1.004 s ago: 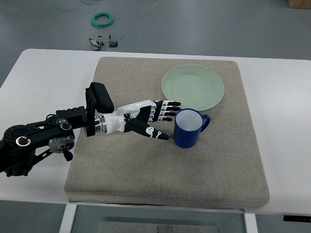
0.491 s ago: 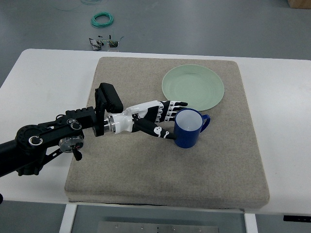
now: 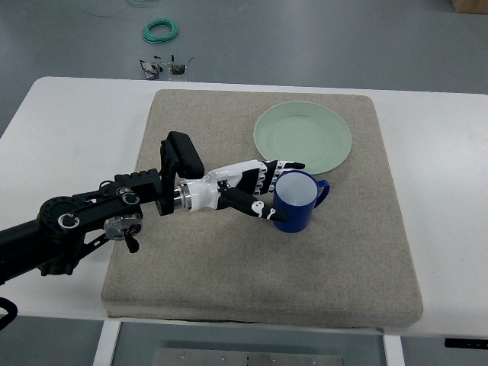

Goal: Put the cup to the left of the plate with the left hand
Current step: 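Wrap the left hand fingers around the blue mug body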

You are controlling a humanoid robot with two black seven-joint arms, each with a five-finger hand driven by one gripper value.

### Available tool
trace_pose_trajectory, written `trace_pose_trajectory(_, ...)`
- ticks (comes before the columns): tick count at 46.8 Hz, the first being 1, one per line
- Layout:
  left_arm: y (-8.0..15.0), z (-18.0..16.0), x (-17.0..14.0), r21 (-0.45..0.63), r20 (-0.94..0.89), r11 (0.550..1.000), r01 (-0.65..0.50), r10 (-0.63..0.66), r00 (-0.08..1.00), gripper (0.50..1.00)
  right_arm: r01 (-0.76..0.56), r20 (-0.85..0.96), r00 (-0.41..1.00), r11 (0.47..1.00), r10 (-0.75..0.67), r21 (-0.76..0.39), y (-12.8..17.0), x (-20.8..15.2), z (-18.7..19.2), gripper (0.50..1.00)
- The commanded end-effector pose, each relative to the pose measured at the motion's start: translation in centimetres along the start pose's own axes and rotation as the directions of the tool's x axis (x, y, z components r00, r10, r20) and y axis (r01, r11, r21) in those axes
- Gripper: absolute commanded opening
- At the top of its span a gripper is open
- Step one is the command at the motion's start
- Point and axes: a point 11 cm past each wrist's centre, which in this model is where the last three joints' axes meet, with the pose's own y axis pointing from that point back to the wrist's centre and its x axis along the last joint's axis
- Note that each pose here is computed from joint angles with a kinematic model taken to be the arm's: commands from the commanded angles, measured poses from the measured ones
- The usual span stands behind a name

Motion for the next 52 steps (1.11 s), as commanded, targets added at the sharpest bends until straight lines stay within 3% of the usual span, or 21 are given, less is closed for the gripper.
trace_pose_trajectory(1, -0.3, -0.2, -0.4, 0.004, -0.001, 1.000, 0.011, -0.011, 1.000, 0.994, 0.000, 0.000, 1.000, 1.000, 0.000, 0.000, 0.0, 0.0, 0.0, 0.934)
trace_pose_trajectory(20, -0.6, -0.3, -0.1, 0.010, 0.004, 1.000, -0.003, 0.003, 1.000, 0.977, 0.000, 0.000, 1.000, 1.000, 0.000, 0.000, 0.0, 0.0, 0.0, 0.934)
trace_pose_trajectory(32, -0.9, -0.7, 0.6, 0.023, 0.005, 0.999, -0.027, 0.027, 1.000, 0.894, 0.000, 0.000, 1.000, 1.000, 0.000, 0.000, 0.0, 0.0, 0.0, 0.934)
trace_pose_trajectory(39, -1.4, -0.4, 0.2, 0.014, 0.005, 1.000, -0.014, 0.014, 1.000, 0.819, 0.000, 0.000, 1.000, 1.000, 0.000, 0.000, 0.0, 0.0, 0.0, 0.934)
trace_pose_trajectory(48, -1.7, -0.3, -0.1, 0.010, 0.001, 1.000, -0.005, 0.005, 1.000, 0.810, 0.000, 0.000, 1.000, 1.000, 0.000, 0.000, 0.0, 0.0, 0.0, 0.934)
trace_pose_trajectory(52, -1.7, -0.3, -0.1, 0.010, 0.001, 1.000, -0.005, 0.005, 1.000, 0.752, 0.000, 0.000, 1.000, 1.000, 0.000, 0.000, 0.0, 0.0, 0.0, 0.934)
